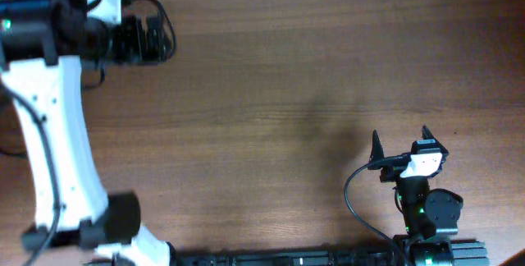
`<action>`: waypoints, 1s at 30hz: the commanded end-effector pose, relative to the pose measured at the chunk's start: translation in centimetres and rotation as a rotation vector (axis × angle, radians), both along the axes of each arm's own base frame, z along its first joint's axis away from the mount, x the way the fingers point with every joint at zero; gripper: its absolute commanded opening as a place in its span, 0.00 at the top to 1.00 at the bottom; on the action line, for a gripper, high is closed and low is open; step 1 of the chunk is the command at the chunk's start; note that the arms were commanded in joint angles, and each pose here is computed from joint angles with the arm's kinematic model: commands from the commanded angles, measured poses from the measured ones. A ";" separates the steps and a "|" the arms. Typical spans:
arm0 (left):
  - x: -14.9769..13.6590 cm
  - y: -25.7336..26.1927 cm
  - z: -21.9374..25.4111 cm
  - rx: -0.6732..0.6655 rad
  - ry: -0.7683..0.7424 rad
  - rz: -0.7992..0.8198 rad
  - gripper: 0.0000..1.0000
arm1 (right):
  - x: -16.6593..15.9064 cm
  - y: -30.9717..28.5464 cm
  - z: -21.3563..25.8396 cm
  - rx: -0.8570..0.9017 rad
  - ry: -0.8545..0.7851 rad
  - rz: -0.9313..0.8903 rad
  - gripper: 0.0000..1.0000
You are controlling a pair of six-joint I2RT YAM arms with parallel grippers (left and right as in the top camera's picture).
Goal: Untangle cables
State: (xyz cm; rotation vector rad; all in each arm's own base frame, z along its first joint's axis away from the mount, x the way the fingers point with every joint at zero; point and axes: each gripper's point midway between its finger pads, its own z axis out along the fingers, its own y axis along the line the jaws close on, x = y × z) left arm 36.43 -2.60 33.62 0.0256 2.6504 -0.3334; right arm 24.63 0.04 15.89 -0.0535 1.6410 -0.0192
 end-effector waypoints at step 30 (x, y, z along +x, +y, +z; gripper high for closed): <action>-23.6 -4.0 -5.0 -0.072 -0.397 -0.165 0.02 | 0.0 0.0 -0.3 0.001 0.006 -0.002 0.02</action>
